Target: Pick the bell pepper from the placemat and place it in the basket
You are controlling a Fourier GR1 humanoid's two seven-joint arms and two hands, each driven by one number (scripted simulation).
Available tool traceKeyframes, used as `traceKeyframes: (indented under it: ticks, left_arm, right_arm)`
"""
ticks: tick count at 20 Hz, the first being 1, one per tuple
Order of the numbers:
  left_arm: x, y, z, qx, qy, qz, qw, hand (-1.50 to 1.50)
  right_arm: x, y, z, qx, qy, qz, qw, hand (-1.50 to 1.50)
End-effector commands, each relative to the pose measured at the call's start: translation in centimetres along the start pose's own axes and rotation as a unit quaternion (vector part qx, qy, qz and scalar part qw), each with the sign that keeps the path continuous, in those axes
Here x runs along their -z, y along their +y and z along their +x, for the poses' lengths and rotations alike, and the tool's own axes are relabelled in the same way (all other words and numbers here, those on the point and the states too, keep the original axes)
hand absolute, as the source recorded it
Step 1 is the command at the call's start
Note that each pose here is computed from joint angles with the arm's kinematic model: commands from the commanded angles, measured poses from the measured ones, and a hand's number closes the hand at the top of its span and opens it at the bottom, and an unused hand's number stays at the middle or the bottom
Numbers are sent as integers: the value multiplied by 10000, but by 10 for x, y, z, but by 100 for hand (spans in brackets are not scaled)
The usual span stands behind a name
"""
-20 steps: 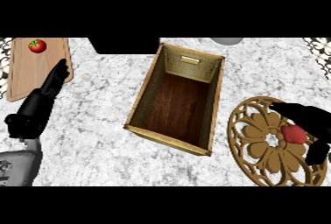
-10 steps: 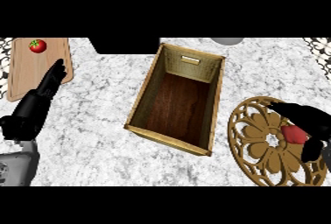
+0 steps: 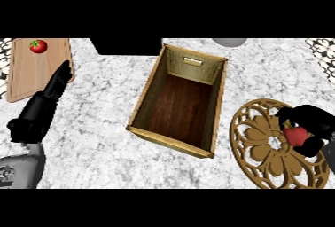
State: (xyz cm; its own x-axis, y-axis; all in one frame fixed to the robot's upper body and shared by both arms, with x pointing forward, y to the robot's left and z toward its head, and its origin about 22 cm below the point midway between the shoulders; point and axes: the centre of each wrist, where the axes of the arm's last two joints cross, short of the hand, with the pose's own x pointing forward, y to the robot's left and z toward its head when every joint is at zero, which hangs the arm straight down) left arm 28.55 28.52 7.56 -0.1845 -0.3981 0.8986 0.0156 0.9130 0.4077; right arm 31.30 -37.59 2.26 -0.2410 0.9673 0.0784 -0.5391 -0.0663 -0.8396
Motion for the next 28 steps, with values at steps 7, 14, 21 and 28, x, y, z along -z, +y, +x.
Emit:
traceKeyframes:
  ticks: [7,14,21,28]
  left_arm:
    - [3,13,-9,52,54,71,9999,0]
    - [1,8,-2,66,93,75,9999,0]
    - [0,12,-7,61,86,100,9999,0]
    - [-5,16,-7,3,156,48,9999,0]
  right_arm:
    - [-17,-9,-22,545,1289,-456,9891,150]
    - [-44,-44,-2,770,2324,-1413,9592,150]
    - [-67,-81,21,1625,2010,-3469,9016,150]
    - [-112,-161,66,2830,29,-4743,8336,150]
